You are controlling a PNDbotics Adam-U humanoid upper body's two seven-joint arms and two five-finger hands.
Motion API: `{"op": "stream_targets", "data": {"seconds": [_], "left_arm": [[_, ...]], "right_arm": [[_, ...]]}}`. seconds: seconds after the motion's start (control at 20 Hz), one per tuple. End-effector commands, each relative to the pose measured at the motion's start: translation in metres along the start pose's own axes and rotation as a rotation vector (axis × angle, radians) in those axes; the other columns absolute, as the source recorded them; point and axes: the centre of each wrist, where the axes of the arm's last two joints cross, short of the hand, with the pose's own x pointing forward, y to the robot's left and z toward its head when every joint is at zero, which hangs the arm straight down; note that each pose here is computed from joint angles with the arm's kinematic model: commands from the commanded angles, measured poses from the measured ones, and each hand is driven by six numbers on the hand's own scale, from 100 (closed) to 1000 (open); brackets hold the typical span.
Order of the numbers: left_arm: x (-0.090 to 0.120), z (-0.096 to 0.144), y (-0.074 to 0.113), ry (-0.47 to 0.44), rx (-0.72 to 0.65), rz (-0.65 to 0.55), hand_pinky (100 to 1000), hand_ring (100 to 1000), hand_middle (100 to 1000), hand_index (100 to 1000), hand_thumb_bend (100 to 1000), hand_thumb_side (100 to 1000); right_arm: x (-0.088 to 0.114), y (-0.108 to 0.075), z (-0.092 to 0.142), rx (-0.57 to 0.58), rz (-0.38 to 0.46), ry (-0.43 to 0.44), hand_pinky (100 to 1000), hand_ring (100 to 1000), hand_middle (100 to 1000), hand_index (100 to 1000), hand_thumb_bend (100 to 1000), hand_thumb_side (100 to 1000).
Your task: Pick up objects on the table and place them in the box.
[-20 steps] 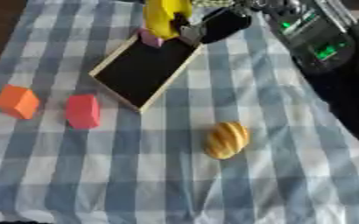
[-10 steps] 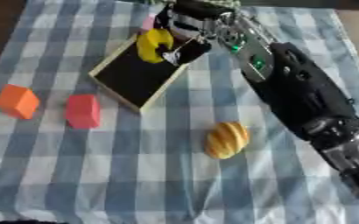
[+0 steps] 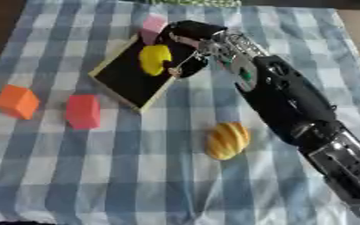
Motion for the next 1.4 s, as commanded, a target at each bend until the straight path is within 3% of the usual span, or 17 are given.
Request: {"op": "stream_targets", "data": {"seconds": [0.05, 0.35, 0.45, 0.5, 0.55, 0.7, 0.85, 0.95, 1.05, 1.4], "left_arm": [[0.006, -0.005, 0.0, -0.026, -0.014, -0.001, 790, 768, 653, 788, 100, 631], [0.006, -0.005, 0.0, -0.023, -0.018, 0.001, 790, 769, 654, 788, 100, 632], [0.006, -0.005, 0.001, -0.021, -0.017, -0.002, 790, 769, 654, 788, 100, 631], [0.006, -0.005, 0.001, -0.021, -0.016, -0.004, 790, 769, 655, 788, 100, 631], [0.006, -0.005, 0.001, -0.022, -0.015, -0.005, 790, 770, 655, 788, 100, 631], [0.007, -0.005, 0.003, -0.024, -0.013, -0.014, 791, 770, 655, 788, 100, 631], [0.008, -0.005, 0.005, -0.024, -0.009, -0.026, 791, 771, 656, 788, 100, 631], [0.008, -0.006, 0.006, -0.025, -0.007, -0.032, 790, 771, 656, 788, 100, 631], [0.008, -0.006, 0.006, -0.027, -0.008, -0.033, 790, 771, 656, 788, 100, 630], [0.008, -0.007, 0.006, -0.03, -0.009, -0.037, 791, 772, 657, 788, 100, 629]], "right_arm": [[-0.003, -0.012, 0.004, -0.009, 0.053, 0.05, 965, 1000, 880, 937, 100, 263], [0.002, -0.024, 0.012, -0.052, 0.085, 0.106, 967, 1000, 876, 944, 100, 179], [0.006, -0.038, 0.02, -0.12, 0.074, 0.097, 958, 1000, 859, 938, 100, 185], [0.009, -0.047, 0.028, -0.159, 0.067, 0.084, 952, 1000, 852, 935, 100, 340], [0.011, -0.057, 0.037, -0.191, 0.055, 0.067, 949, 1000, 847, 934, 100, 185], [0.02, -0.08, 0.077, -0.244, 0.048, 0.007, 941, 1000, 834, 929, 100, 178], [0.039, -0.088, 0.133, -0.243, 0.068, -0.055, 938, 1000, 827, 923, 100, 160], [0.049, -0.082, 0.162, -0.213, 0.085, -0.072, 937, 1000, 826, 921, 100, 153], [0.045, -0.07, 0.178, -0.174, 0.098, -0.075, 936, 1000, 825, 910, 100, 160], [0.031, -0.031, 0.202, -0.065, 0.153, -0.109, 939, 1000, 845, 919, 100, 190]]}}
